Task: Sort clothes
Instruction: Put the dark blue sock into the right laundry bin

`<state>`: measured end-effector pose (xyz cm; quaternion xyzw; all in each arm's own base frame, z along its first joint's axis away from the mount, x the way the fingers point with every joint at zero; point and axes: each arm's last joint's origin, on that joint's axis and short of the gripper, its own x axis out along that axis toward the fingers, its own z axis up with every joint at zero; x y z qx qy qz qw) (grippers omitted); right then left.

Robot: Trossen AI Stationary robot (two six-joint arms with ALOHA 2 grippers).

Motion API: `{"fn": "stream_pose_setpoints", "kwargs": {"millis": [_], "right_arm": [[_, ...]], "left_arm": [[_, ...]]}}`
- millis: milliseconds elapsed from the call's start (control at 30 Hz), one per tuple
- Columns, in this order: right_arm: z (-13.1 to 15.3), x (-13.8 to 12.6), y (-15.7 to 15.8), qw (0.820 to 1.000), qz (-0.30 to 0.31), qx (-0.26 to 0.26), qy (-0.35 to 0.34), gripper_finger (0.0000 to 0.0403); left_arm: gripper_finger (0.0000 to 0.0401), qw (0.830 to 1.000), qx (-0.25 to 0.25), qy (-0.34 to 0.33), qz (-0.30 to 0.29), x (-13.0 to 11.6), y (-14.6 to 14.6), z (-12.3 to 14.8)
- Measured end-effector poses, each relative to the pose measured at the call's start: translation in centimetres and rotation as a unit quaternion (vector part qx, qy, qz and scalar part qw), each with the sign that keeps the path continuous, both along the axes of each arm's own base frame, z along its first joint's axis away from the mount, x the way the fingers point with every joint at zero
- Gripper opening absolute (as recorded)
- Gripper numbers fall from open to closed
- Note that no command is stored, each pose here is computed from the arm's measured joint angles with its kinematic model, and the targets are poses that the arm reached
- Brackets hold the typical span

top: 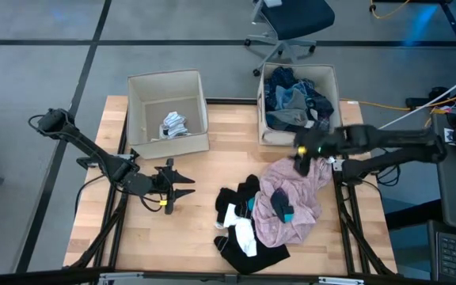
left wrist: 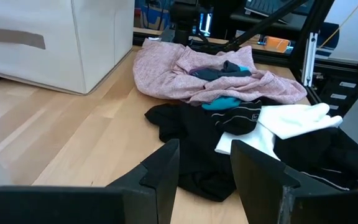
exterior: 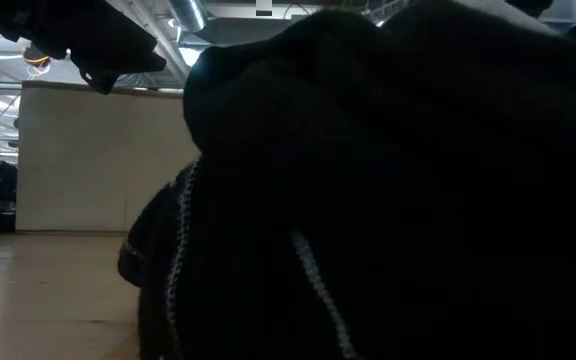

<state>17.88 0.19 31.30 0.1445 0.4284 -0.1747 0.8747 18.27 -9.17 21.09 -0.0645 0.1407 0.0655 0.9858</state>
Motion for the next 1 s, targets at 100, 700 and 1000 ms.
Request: {"fn": "stream_pose_setpoints", "kwargs": {"millis": [100, 700, 1000], "right_arm": [[-1.6, 0.7, 2.1, 0.999, 0.045, 0.03, -0.006, 0.0234], [-10.8, 4.7, 9.2, 0.987, 0.146, 0.039, 0.059, 0.0234], [-13.1, 5.5, 10.2, 0.982, 0.139, 0.076, 0.105, 0.0193]], "left_arm": [[0.0135, 1.0, 0.001, 0.0, 0.0, 0.0, 0.0, 0.0], [0.0135, 1.0, 0.008, 0.005, -0.001, 0.0, 0.0, -0.1], [0.0135, 1.0, 0.012, 0.013, 0.0, -0.1, 0.1, -0.3]]}}
